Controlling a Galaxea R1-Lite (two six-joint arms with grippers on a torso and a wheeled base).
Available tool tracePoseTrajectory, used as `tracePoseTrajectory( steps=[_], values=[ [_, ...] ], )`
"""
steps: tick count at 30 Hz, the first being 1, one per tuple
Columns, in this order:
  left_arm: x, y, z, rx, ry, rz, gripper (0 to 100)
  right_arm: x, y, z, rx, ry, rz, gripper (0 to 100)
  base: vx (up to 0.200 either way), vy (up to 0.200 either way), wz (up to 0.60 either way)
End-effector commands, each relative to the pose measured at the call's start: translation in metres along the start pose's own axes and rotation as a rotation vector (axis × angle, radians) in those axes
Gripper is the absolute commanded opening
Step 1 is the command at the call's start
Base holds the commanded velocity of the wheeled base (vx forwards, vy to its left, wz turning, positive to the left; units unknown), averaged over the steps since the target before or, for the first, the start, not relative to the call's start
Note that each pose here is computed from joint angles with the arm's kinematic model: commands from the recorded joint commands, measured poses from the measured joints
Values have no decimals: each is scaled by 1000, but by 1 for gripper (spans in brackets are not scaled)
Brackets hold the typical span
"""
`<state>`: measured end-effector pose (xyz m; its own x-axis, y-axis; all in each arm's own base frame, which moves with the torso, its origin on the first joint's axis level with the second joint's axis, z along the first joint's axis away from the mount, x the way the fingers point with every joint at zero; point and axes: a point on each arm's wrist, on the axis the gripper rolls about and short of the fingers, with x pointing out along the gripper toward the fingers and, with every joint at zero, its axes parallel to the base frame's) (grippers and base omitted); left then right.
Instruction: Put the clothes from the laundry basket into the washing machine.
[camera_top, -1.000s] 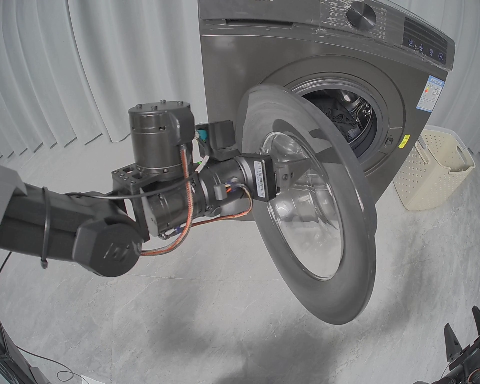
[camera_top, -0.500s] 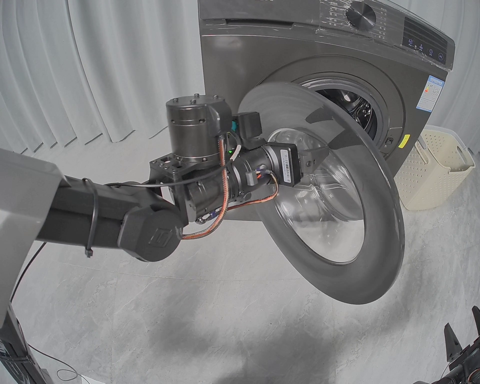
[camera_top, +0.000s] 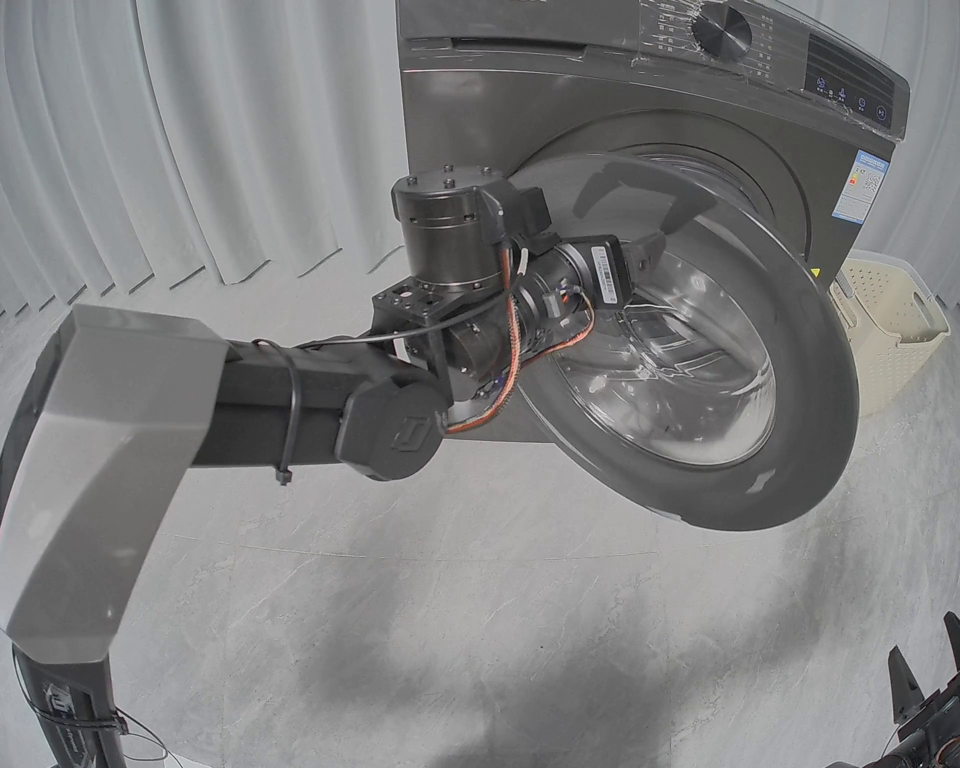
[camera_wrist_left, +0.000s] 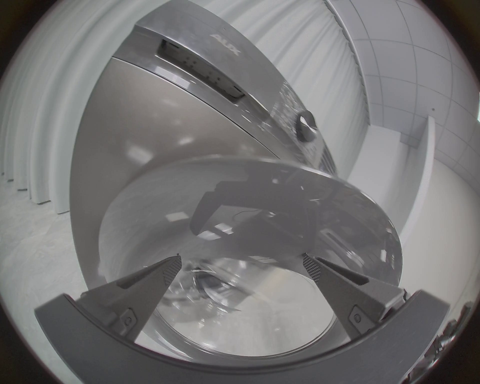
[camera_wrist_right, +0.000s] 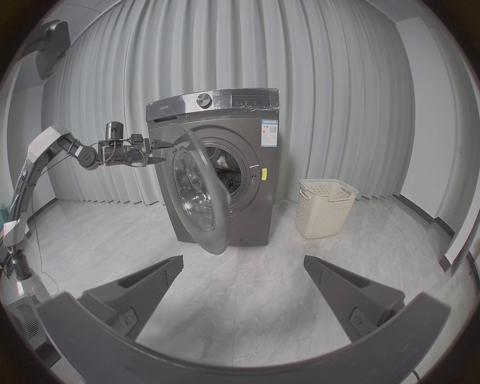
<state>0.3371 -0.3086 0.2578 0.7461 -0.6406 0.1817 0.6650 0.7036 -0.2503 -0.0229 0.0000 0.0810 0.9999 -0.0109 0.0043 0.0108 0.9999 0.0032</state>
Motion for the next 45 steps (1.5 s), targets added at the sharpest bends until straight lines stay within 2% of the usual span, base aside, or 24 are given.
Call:
tracePoseTrajectory(
  steps=[1, 3, 5, 10, 13, 14, 15, 18, 19, 21, 22, 23, 26, 28, 29, 30, 34, 38, 41, 45],
  values=[
    [27, 9, -20, -44, -52, 101, 100, 1, 0, -5, 0, 10, 0, 100, 0, 0, 0],
    [31, 9, -18, -48, -91, 127, 100, 1, 0, -5, 0, 10, 0, 100, 0, 0, 0],
    [31, 9, -18, -48, -94, 137, 100, 1, 0, -5, 0, 10, 0, 100, 0, 0, 0],
    [-2, -2, 4, -49, -45, 137, 100, 1, 0, -5, 0, 10, 0, 100, 0, 0, 0],
    [-40, -9, 24, -44, -6, 119, 100, 1, 0, -5, 0, 10, 0, 100, 0, 0, 0],
    [-44, -9, 25, -43, -1, 118, 100, 1, 0, -5, 0, 10, 0, 100, 0, 0, 0],
    [-77, -12, 35, -41, 32, 101, 100, 1, 0, -5, 0, 10, 0, 100, 0, 0, 0],
    [-128, -15, 50, -35, 59, 83, 100, 1, 0, -5, 0, 10, 0, 100, 0, 0, 0],
    [-131, -15, 50, -33, 59, 81, 100, 1, 0, -5, 0, 10, 0, 100, 0, 0, 0],
    [-194, -16, 56, -19, 87, 66, 100, 1, 0, -5, 0, 10, 0, 100, 0, 0, 0],
    [-200, -16, 56, -18, 92, 66, 100, 1, 0, -5, 0, 10, 0, 100, 0, 0, 0],
    [-239, -13, 57, -4, 90, 62, 100, 1, 0, -5, 0, 10, 0, 100, 0, 0, 0],
    [-304, -5, 50, 26, 78, 70, 100, 1, 0, -5, 0, 10, 0, 100, 0, 0, 0],
    [-342, 5, 39, 54, 75, 105, 100, 1, 0, -5, 0, 10, 0, 100, 0, 0, 0],
    [-342, 5, 39, 54, 75, 105, 100, 1, 0, -5, 0, 10, 0, 100, 0, 0, 0],
    [-370, 15, 28, 86, 68, 181, 100, 1, 0, -5, 0, 10, 0, 100, 0, 0, 0],
    [-414, 26, 8, 172, 28, 313, 100, 1, 0, -5, 0, 10, 0, 100, 0, 0, 0],
    [-447, 27, -11, 224, -15, 415, 100, 1, 0, -5, 0, 10, 0, 100, 0, 0, 0],
    [-466, 23, -22, 243, -44, 489, 100, 1, 0, -5, 0, 10, 0, 100, 0, 0, 0],
    [-483, 18, -36, 260, -47, 537, 100, 1, 0, -5, 1, 10, -3, 100, 0, 0, 0]
  ],
)
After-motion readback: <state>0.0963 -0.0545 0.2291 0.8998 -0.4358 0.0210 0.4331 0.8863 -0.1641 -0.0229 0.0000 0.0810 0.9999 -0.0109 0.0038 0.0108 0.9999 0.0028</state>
